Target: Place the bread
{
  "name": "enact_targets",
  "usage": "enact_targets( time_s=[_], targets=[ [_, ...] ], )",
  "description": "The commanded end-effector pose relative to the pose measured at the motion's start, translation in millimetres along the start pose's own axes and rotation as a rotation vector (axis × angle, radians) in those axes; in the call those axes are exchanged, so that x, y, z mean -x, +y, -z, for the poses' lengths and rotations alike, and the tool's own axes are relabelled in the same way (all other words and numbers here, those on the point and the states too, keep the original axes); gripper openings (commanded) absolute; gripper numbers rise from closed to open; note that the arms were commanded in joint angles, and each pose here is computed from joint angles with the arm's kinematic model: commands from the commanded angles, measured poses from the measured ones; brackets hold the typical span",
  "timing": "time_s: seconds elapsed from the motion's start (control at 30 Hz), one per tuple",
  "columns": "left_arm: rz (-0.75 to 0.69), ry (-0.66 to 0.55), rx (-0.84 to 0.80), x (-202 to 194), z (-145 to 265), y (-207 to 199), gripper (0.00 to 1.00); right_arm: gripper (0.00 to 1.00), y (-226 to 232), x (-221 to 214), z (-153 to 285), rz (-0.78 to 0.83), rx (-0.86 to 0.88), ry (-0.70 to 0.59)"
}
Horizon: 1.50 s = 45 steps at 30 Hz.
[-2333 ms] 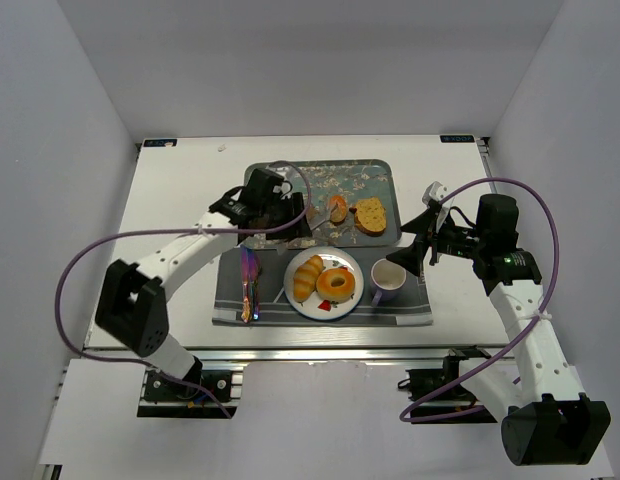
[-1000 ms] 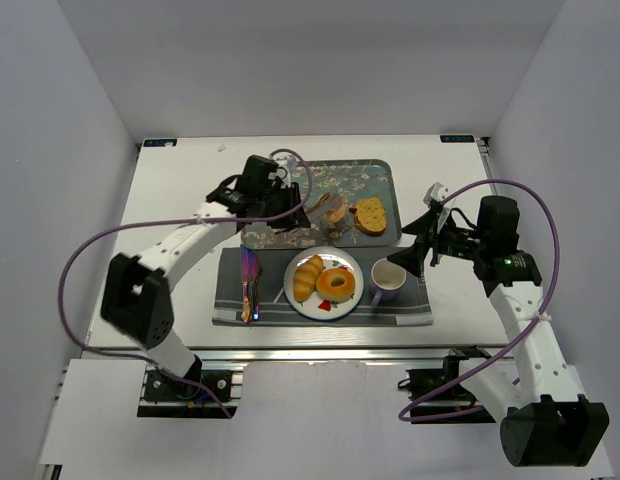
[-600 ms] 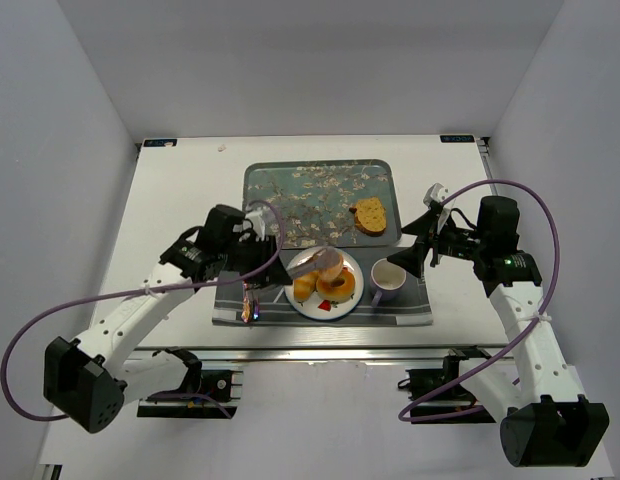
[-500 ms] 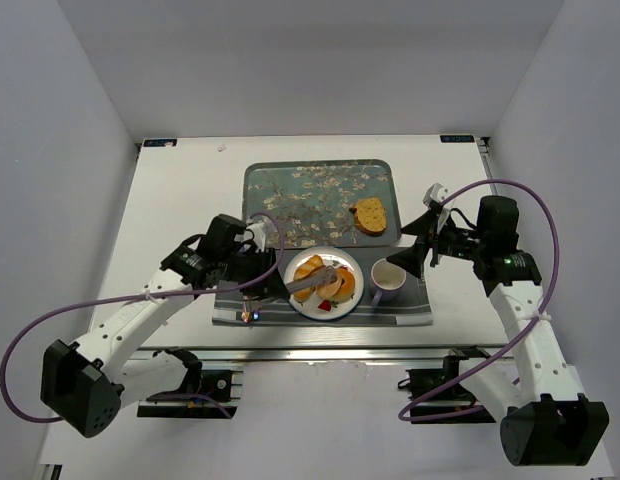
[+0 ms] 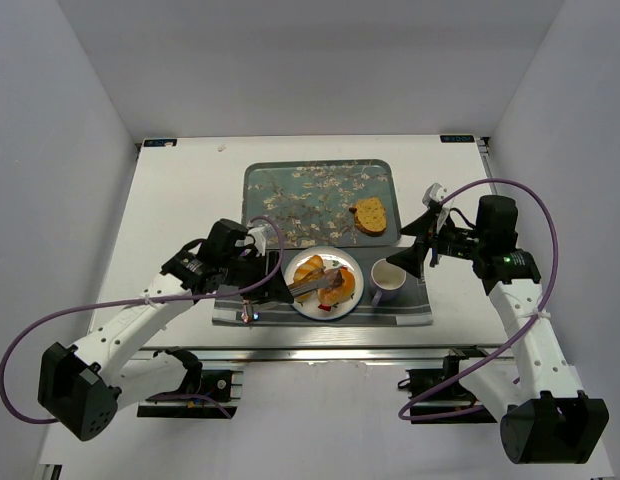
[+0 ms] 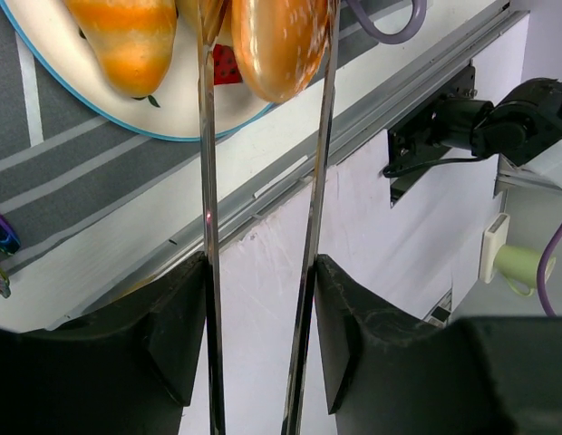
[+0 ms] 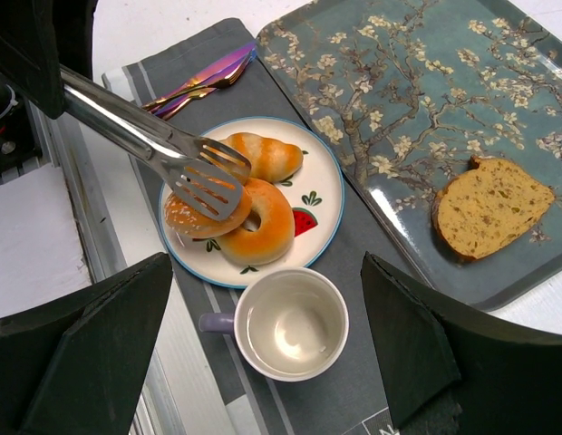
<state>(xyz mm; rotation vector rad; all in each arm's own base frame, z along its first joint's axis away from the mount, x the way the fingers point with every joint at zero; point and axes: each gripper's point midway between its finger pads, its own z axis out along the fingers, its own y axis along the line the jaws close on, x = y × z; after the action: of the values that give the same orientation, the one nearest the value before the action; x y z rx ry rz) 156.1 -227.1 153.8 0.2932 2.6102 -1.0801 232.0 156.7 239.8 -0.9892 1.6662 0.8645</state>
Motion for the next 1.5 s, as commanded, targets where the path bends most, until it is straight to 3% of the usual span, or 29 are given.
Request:
enact_targets(
  time_s=[0.0,0.17,0.4,0.73,0.97,1.1,1.23,1.33,1.47],
  targets=[
    [-0.035,-0.056,0.013,10,9,-4,0.58,0.89,2,13,3,0.031,0.009,-0.019],
    [-0.040,-0.069,0.010,10,11,-5,0.59,0.89,2,12,3,0.031,0.006,-0.018],
    [-0.037,-0.060,0.007,5,11,-4,0.47,0.89,2,11,3,0.031,0.006,-0.018],
    [-0.092,-0.176,-0.001,37,32,-26,0.44,0.89,3,12,4,0.033,0.007,-0.020],
    [-0.119,-0.222,-0.024,51,45,-42,0.34,0.89,4,12,4,0.033,0.010,-0.022],
    [-0.106,-0.290,0.027,62,58,-41,0.19,0.89,4,12,5,0.033,0.009,-0.020],
    [-0.060,-0.381,0.260,74,69,4,0.10,0.89,5,13,4,0.033,0.012,-0.024],
    [-0.031,-0.409,0.371,88,73,47,0.11,0.89,5,12,3,0.030,0.016,-0.027],
    [0.101,-0.459,0.562,110,97,148,0.18,0.89,4,14,4,0.044,0.013,-0.025]
  ],
)
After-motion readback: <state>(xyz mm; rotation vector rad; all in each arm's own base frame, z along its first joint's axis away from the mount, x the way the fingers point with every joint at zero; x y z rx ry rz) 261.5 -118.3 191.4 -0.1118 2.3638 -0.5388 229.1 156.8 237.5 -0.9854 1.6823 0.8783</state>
